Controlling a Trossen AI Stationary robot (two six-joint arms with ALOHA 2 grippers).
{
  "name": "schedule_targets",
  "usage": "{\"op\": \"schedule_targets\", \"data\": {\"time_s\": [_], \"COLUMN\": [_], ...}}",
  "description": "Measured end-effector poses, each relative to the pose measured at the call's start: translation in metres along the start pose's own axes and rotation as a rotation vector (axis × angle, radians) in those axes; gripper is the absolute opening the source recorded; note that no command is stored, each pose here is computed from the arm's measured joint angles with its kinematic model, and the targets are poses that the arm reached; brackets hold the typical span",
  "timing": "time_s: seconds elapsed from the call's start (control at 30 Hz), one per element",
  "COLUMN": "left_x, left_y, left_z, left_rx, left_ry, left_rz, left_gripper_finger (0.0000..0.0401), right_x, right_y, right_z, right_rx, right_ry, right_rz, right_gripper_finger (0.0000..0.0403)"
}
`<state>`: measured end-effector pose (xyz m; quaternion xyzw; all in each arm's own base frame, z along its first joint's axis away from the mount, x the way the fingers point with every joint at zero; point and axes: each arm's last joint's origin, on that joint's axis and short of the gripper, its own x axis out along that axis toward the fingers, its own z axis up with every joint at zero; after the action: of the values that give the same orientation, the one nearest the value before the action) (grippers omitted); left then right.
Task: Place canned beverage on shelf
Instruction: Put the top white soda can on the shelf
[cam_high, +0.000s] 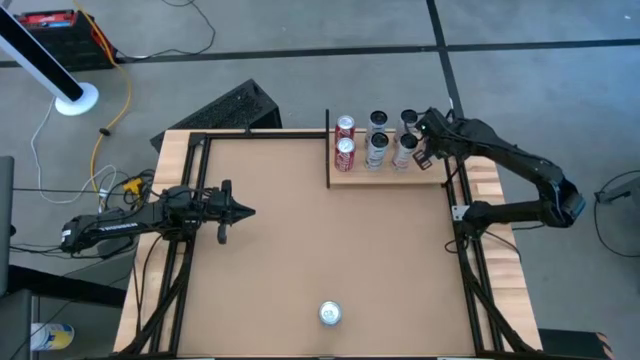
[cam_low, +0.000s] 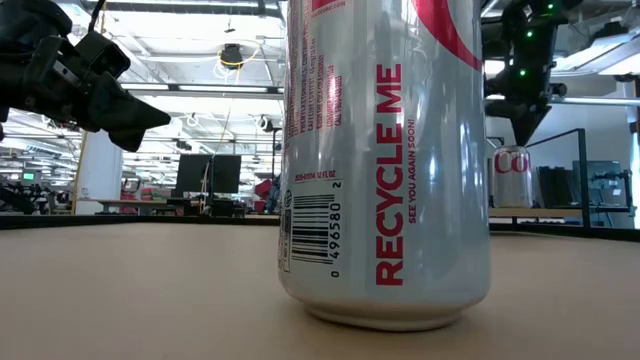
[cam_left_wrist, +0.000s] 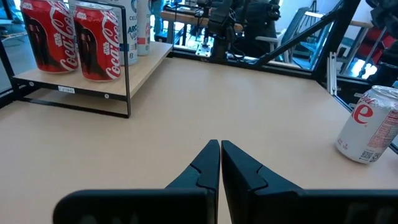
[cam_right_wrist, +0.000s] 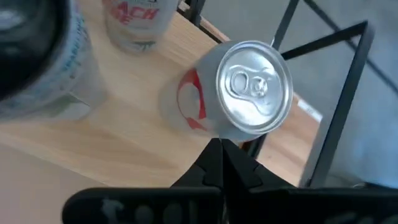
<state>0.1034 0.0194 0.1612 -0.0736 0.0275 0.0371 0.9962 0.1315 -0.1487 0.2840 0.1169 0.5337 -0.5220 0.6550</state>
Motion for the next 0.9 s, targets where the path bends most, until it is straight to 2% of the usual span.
{"op": "schedule_targets", "data": {"time_s": [0.23, 0.67, 0.9], "left_x": [0.0, 0.0, 0.0], "left_y": [0.0, 0.0, 0.0], "left_z": [0.0, 0.0, 0.0], "left_rx": [0.0, 0.026, 0.026], "left_ry": [0.0, 0.0, 0.0], "left_rz": [0.0, 0.0, -0.001], "left_gripper_finger": [0.0, 0.0, 0.0], "right_x": [-0.004, -0.024, -0.01], "right_y": [0.0, -0.015, -0.008], "right_z": [-0.003, -0.015, -0.016], "right_rx": [0.227, 0.521, 0.58], "right_ry": [0.004, -0.099, -0.1], "right_rz": [0.003, 0.038, 0.054], "right_gripper_finger": [0.0018, 0.0018, 0.0018]}}
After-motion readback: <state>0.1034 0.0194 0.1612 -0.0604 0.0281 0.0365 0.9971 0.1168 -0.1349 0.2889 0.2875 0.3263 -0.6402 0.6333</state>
